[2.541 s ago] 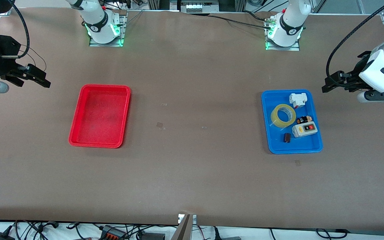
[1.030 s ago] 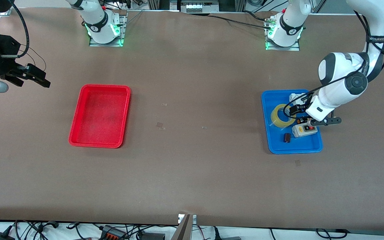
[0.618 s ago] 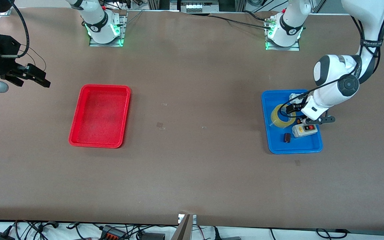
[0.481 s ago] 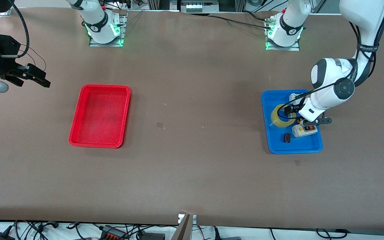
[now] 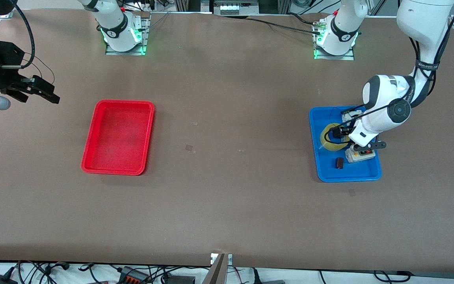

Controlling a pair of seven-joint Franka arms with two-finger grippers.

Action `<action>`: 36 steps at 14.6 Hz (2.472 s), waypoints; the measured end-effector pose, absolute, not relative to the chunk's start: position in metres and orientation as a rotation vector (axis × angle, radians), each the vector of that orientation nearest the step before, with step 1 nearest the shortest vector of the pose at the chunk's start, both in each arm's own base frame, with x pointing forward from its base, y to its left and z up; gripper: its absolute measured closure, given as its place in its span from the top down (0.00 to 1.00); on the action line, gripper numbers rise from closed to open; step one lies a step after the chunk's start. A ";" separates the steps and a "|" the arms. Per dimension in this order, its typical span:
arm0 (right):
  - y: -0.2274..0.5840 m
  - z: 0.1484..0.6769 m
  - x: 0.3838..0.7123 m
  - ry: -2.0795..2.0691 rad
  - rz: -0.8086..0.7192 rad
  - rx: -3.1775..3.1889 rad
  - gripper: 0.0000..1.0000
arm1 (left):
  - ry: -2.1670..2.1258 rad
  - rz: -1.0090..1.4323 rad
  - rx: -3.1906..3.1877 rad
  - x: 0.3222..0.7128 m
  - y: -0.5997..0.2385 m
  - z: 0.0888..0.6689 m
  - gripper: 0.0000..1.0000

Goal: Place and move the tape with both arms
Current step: 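Reach the left gripper down into the blue tray and grasp the tape roll, then lift the tape roll with the left gripper and carry it toward the table middle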

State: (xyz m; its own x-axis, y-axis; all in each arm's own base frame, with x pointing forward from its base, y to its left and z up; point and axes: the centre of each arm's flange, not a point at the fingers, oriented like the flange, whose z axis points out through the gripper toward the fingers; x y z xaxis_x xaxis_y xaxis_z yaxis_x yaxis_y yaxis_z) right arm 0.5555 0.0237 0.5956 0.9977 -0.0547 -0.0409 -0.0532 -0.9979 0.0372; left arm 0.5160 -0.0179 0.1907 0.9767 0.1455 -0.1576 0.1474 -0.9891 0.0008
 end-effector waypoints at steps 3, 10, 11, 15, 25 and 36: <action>0.024 0.596 0.555 -0.084 -0.065 3.104 0.98 | 0.229 -0.248 3.110 0.516 -0.021 0.187 1.00; 0.024 0.596 0.555 -0.084 -0.065 3.104 0.98 | 0.242 -0.247 3.110 0.516 -0.023 0.187 0.36; 0.024 0.596 0.555 -0.084 -0.065 3.104 0.98 | 0.245 -0.242 3.109 0.517 -0.022 0.188 0.28; 0.024 0.596 0.555 -0.082 -0.065 3.104 0.98 | 0.250 -0.231 3.110 0.522 -0.021 0.198 0.25; 0.024 0.596 0.555 -0.082 -0.064 3.104 0.98 | 0.296 -0.099 3.087 0.538 -0.154 0.325 0.25; 0.019 0.594 0.556 -0.096 -0.070 3.103 0.98 | 0.487 -0.121 3.034 0.499 -0.421 0.291 0.25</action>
